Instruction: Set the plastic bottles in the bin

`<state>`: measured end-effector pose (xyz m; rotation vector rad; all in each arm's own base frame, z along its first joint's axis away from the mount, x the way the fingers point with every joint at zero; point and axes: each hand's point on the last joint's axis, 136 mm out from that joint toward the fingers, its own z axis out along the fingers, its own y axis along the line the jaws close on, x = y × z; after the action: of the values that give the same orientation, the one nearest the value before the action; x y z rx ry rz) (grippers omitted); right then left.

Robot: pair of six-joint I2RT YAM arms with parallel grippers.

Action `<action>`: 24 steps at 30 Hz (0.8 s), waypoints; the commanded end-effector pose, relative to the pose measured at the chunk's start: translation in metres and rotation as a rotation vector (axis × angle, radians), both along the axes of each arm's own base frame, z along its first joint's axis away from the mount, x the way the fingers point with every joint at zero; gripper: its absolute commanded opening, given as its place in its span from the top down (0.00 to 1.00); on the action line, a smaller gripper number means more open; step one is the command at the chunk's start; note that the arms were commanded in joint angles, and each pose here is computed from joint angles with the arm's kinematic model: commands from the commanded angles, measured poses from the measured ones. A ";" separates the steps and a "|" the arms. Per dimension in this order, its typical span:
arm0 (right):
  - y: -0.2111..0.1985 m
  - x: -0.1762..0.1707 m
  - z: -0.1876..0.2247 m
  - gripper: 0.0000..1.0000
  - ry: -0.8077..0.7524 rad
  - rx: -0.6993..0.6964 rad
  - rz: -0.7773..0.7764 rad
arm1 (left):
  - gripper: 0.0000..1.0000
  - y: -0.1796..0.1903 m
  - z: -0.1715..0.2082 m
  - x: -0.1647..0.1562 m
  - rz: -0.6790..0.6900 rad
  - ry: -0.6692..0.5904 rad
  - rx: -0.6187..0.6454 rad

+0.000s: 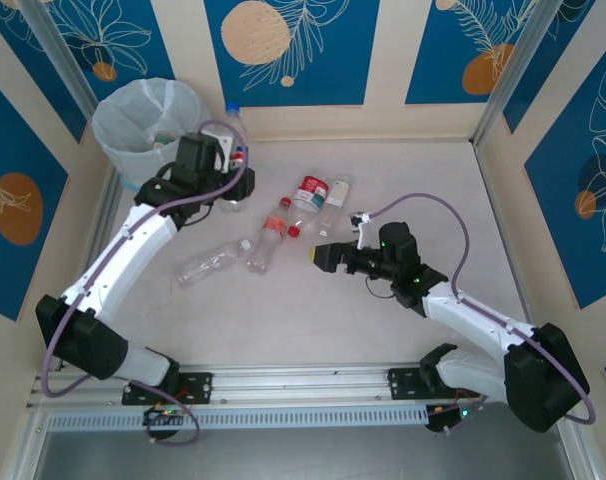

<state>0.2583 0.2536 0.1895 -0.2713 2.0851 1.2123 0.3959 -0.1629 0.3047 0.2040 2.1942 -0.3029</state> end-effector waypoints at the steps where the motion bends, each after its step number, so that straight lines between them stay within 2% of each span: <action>1: 0.016 0.004 0.023 0.00 -0.093 0.003 0.033 | 0.47 0.023 0.053 0.025 0.050 -0.150 -0.010; 10: 0.040 0.003 0.042 0.00 -0.115 -0.004 0.075 | 0.46 0.091 0.103 0.077 0.194 -0.263 0.028; 14: 0.040 -0.002 0.041 0.00 -0.106 -0.004 0.069 | 0.46 0.128 0.117 0.102 0.287 -0.305 0.103; 18: 0.035 -0.015 0.039 0.00 -0.092 -0.011 0.067 | 0.44 0.166 0.122 0.123 0.383 -0.322 0.175; 24: 0.010 -0.021 0.033 0.00 -0.101 -0.055 -0.024 | 0.43 0.219 0.109 0.148 0.516 -0.310 0.238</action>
<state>0.2378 0.2779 0.2329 -0.3687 2.0069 1.1869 0.5386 0.0253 0.4066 -0.1250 1.9184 0.1547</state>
